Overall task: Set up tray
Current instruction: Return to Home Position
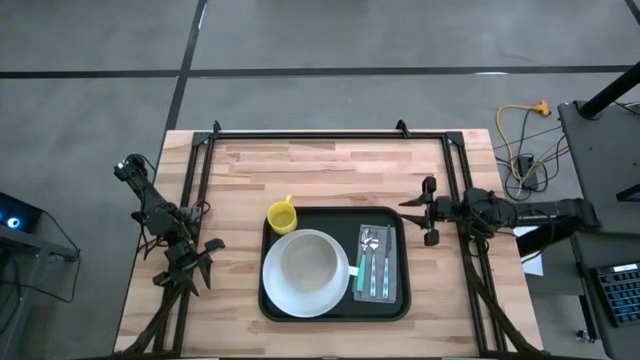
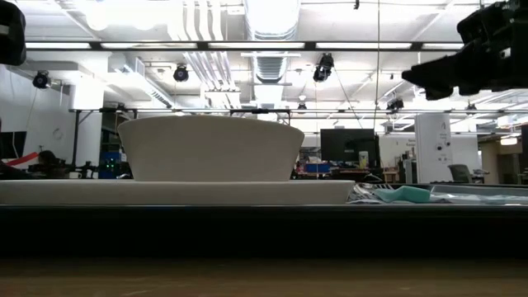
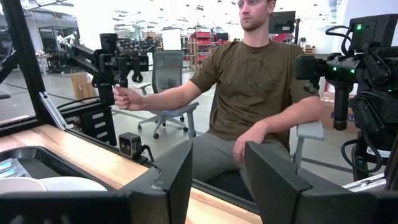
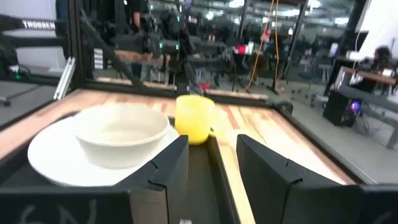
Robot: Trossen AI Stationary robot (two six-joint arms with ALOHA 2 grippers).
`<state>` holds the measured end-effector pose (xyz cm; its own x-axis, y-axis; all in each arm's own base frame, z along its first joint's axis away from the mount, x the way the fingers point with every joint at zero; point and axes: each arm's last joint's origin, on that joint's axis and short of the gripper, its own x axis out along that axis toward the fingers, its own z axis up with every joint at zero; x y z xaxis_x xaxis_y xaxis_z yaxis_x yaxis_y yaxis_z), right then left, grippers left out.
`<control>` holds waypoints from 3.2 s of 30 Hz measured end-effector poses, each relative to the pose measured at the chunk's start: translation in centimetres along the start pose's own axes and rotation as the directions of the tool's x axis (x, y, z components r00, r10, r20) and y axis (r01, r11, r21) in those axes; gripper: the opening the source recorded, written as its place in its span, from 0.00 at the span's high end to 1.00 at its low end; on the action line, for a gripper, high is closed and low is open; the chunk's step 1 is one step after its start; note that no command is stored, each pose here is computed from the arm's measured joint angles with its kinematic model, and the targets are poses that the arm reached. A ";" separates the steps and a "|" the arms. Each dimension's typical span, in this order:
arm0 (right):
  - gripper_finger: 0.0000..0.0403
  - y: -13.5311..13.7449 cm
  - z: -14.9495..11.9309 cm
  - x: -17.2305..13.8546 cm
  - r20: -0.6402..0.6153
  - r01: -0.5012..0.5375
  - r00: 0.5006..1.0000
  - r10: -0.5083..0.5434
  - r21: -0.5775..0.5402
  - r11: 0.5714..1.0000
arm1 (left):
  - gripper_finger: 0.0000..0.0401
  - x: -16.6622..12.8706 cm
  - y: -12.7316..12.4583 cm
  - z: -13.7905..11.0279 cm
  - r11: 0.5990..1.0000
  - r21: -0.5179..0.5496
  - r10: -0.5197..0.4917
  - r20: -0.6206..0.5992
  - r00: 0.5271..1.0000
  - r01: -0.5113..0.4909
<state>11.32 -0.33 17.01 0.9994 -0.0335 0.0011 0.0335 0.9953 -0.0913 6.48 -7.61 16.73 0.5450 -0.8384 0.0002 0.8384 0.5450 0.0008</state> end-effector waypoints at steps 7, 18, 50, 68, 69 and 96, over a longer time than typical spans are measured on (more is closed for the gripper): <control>0.70 0.0 -0.7 -0.7 -0.062 0.017 0.998 -0.017 -0.002 1.000 | 0.67 0.0 0.0 0.0 1.000 0.000 -0.001 0.000 1.000 0.001; 0.67 0.0 -0.9 -1.1 -0.081 0.011 0.997 -0.014 -0.033 0.999 | 0.67 0.0 0.0 0.0 1.000 0.000 0.000 0.000 1.000 0.000; 0.70 0.1 -1.5 -0.7 -0.155 -0.009 0.988 -0.006 -0.094 0.996 | 0.67 0.0 0.0 0.0 1.000 0.000 0.000 0.000 1.000 0.000; 0.72 0.1 -1.5 -0.7 -0.155 -0.009 0.988 -0.006 -0.094 0.996 | 0.67 0.0 0.0 0.0 1.000 0.000 0.000 0.000 1.000 0.000; 0.72 0.1 -1.5 -0.7 -0.155 -0.009 0.988 -0.006 -0.094 0.996 | 0.67 0.0 0.0 0.0 1.000 0.000 0.000 0.000 1.000 0.000; 0.74 0.1 -1.5 -0.7 -0.155 -0.008 0.988 -0.006 -0.094 0.996 | 0.67 0.0 0.0 0.0 1.000 0.000 0.000 0.000 1.000 0.000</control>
<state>10.64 -0.36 15.48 0.9869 -0.0535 -0.1525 0.0247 0.9826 -0.1842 6.48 -7.61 16.73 0.5446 -0.8387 0.0005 0.8387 0.5446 0.0007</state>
